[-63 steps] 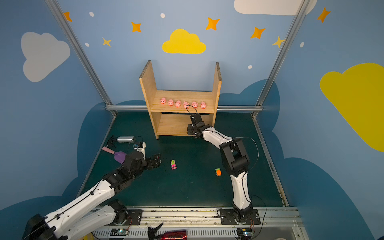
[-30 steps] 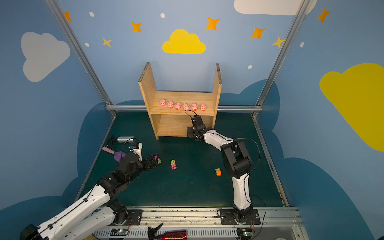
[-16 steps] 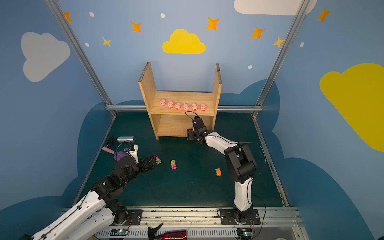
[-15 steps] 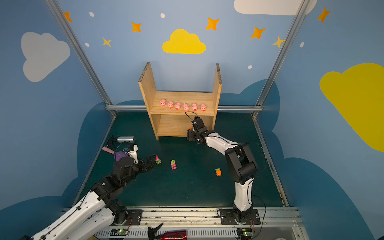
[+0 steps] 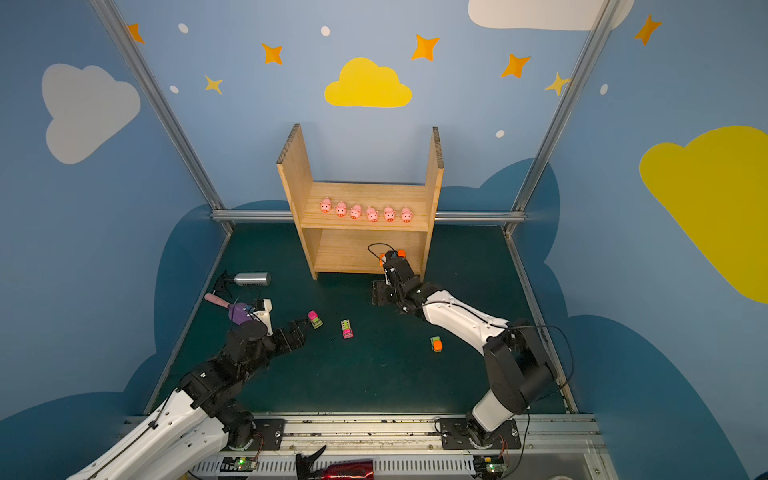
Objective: Place and organize the plastic toys onto the shelf
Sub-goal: 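Withdraw the right gripper toward the table while left gripper moves over pink-topped truck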
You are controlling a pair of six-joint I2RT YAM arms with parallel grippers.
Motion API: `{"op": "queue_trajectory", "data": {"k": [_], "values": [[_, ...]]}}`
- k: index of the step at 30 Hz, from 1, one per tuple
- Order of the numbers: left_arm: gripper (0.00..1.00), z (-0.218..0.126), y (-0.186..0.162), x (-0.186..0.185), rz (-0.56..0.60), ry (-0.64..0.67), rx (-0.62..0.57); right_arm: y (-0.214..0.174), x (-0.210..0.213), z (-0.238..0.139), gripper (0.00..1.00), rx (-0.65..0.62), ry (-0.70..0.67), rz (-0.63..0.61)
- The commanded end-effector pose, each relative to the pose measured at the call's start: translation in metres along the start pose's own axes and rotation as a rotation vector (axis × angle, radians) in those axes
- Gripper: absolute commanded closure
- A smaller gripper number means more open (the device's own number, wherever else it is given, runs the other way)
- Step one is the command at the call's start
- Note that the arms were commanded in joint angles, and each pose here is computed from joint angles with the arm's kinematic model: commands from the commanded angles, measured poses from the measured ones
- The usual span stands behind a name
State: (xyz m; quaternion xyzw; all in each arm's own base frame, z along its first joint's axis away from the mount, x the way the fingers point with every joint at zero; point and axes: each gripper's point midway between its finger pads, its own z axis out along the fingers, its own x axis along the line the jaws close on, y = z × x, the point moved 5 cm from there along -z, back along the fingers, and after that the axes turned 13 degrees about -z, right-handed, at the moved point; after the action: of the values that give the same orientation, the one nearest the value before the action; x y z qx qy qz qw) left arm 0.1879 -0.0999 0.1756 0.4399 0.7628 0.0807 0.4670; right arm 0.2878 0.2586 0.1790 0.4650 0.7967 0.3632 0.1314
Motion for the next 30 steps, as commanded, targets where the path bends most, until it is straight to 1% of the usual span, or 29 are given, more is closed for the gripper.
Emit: {"op": "queue_trajectory", "data": {"k": [1, 5, 7, 9, 11, 14, 16, 21, 26, 28, 30], "values": [[0.00, 0.000, -0.012, 0.013, -0.024, 0.055, 0.026, -0.021, 0.009, -0.027, 0.29, 0.031, -0.017, -0.029], [0.00, 0.000, -0.025, 0.017, -0.006, 0.080, 0.043, -0.047, 0.023, -0.063, 0.28, 0.025, 0.006, -0.057], [0.00, 0.000, -0.030, 0.016, 0.005, 0.082, 0.046, -0.061, 0.026, -0.078, 0.27, 0.013, 0.024, -0.044], [0.03, 0.001, -0.036, 0.015, 0.020, 0.087, 0.049, -0.075, 0.030, -0.089, 0.25, -0.003, 0.061, -0.032], [0.07, 0.005, -0.043, 0.015, 0.035, 0.108, 0.061, -0.094, 0.030, -0.095, 0.23, -0.008, 0.063, -0.017], [0.08, 0.010, -0.051, 0.016, 0.077, 0.180, 0.075, -0.120, 0.029, -0.097, 0.20, -0.020, 0.084, 0.013], [0.08, 0.011, -0.055, 0.016, 0.096, 0.222, 0.065, -0.131, 0.028, -0.098, 0.19, -0.021, 0.083, 0.015], [0.07, 0.024, -0.065, 0.021, 0.060, 0.262, 0.017, -0.146, 0.026, -0.105, 0.19, -0.033, 0.075, 0.005], [0.08, 0.037, -0.061, 0.019, 0.077, 0.339, -0.059, -0.154, 0.015, -0.112, 0.19, -0.066, 0.046, 0.020], [0.11, 0.043, -0.055, 0.015, 0.084, 0.368, -0.080, -0.156, 0.010, -0.116, 0.19, -0.090, 0.040, 0.029], [0.17, 0.051, -0.051, 0.014, 0.071, 0.402, -0.085, -0.157, 0.006, -0.119, 0.19, -0.114, 0.034, 0.040]]}}
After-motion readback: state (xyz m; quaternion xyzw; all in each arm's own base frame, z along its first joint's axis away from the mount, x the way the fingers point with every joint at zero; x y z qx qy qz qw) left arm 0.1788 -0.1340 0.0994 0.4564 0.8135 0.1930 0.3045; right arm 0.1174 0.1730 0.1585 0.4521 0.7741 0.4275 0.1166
